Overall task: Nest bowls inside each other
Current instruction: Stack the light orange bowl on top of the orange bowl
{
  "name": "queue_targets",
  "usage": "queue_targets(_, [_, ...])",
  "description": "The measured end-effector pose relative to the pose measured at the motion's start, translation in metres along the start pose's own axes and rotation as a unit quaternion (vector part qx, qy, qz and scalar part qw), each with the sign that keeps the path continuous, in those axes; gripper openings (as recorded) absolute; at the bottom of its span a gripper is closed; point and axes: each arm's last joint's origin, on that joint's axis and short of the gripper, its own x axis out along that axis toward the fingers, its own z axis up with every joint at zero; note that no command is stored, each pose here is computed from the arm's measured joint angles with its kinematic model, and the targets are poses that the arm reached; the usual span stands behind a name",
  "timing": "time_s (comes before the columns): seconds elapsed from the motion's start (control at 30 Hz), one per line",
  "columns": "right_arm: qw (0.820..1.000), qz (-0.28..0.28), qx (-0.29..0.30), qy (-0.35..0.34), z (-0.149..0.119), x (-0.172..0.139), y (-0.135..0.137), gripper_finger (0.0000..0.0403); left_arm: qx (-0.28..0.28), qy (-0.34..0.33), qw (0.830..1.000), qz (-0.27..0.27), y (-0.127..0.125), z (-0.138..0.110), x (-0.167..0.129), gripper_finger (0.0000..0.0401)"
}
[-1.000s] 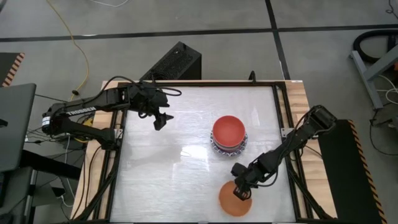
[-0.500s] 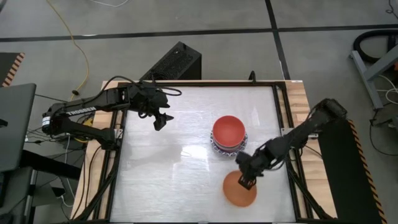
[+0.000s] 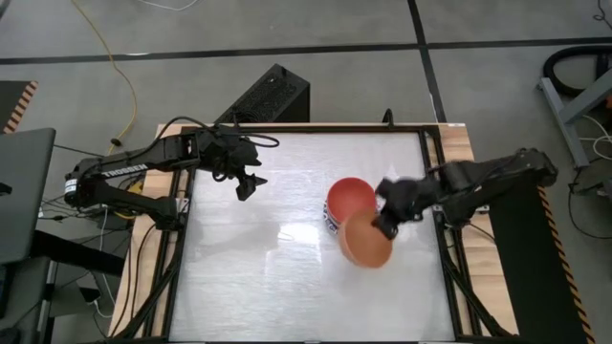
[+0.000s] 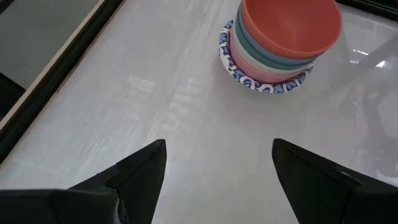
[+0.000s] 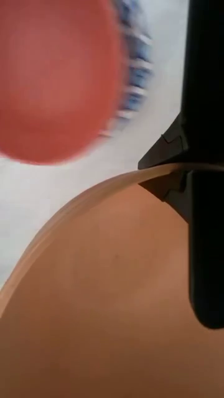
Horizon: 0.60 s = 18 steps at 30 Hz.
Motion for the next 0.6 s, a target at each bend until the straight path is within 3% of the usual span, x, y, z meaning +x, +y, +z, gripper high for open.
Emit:
queue_targets(0.13, [0.997,-0.01,-0.007,-0.083,0.023,-0.024,-0.002,0.0005,-0.01,0.0,1.0,0.0,0.0,0.0,0.0,0.0281])
queue_targets(0.27, [0.99,-0.069,0.019,-0.123,0.042,-0.036,-0.014,0.0005,-0.017,0.0,1.0,0.0,0.0,0.0,0.0,0.0281])
queue_targets(0.4, [0.985,-0.127,0.037,-0.112,0.055,-0.031,-0.029,0.0005,-0.023,0.0,1.0,0.0,0.0,0.0,0.0,0.0281])
queue_targets(0.6, [0.987,-0.144,0.032,-0.066,0.07,-0.013,-0.039,0.0005,-0.027,0.0,1.0,-0.001,0.0,0.0,0.0,0.0281])
